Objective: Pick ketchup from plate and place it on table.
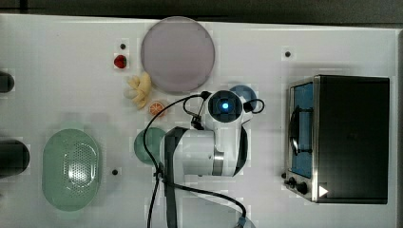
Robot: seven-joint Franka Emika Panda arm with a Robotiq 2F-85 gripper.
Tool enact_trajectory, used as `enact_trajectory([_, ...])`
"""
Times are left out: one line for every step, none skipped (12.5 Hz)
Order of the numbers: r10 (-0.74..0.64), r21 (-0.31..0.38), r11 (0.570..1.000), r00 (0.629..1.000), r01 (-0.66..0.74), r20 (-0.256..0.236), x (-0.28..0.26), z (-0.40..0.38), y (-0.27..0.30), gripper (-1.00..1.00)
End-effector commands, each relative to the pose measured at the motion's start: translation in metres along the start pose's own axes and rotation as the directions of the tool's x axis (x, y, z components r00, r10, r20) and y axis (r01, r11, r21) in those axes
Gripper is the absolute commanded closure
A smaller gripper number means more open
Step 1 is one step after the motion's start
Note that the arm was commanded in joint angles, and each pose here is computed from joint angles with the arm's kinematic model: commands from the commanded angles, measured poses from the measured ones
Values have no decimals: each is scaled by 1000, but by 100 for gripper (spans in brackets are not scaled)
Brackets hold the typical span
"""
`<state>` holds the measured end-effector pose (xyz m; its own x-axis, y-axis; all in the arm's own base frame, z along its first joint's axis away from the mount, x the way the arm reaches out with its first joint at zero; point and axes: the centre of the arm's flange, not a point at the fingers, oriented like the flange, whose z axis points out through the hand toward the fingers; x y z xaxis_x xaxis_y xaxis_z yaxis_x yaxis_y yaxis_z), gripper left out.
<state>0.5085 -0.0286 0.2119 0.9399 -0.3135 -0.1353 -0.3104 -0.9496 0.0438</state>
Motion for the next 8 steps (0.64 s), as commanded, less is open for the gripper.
enact_trajectory([53,26,998,996,-52,-77,13,-20,1,-100])
enact_trajectory([57,29,998,995,-55,-85,13,-27,1,-100])
enact_trajectory([79,37,996,992,-75,-103,13,-40,2,-100])
enact_trajectory([120,48,992,985,-115,-124,14,-56,3,-100])
enact_trajectory([193,62,981,972,-186,-132,14,-74,6,-100])
enact_trajectory([289,77,957,948,-281,-132,13,-93,8,-100])
enact_trajectory([375,95,926,917,-365,-136,12,-118,9,-100])
enact_trajectory([432,108,901,891,-420,-138,10,-144,9,-100])
